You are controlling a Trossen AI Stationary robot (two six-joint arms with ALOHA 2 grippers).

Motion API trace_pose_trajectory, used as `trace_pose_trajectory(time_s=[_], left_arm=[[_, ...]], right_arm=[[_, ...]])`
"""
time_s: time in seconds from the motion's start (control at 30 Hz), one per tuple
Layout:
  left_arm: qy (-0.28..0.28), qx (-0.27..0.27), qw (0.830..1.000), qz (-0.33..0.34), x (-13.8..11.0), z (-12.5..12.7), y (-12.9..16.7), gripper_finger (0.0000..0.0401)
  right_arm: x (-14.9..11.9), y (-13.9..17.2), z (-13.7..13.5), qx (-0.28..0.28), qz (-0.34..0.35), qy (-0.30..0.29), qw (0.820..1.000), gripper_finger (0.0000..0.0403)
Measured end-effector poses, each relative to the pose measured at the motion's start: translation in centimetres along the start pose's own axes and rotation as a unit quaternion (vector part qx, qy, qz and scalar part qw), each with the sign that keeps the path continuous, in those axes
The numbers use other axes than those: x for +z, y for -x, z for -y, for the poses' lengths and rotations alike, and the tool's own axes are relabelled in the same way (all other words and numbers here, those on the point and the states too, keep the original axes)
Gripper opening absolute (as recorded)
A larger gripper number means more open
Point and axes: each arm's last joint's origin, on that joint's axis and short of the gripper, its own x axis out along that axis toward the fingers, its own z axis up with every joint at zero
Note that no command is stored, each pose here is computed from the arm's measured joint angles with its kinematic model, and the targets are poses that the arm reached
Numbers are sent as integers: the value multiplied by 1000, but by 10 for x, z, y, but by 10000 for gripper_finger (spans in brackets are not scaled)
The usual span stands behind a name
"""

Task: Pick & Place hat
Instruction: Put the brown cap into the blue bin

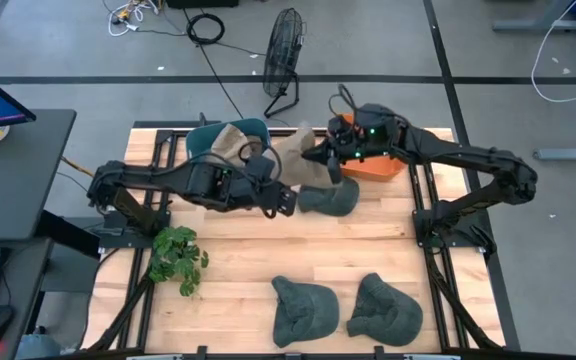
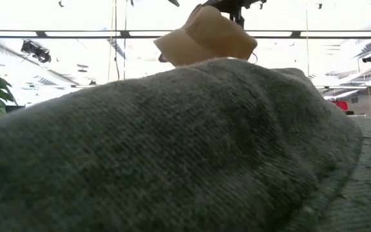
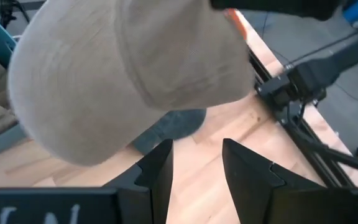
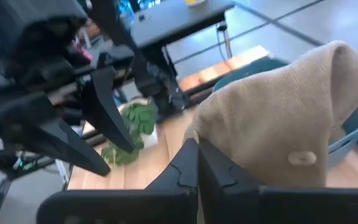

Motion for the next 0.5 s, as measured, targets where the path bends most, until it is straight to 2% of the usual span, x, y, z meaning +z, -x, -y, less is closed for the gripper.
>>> trace_pose_trajectory(time_s=[0.3,0.5], left_arm=[[29,21,999,3,18,-13,-12,142],[15,43,999,11,27,-23,-9,142]], right_arm=[[22,13,11,-21,39,8,999,0],[28,24,27,-78,45,2,996,0]])
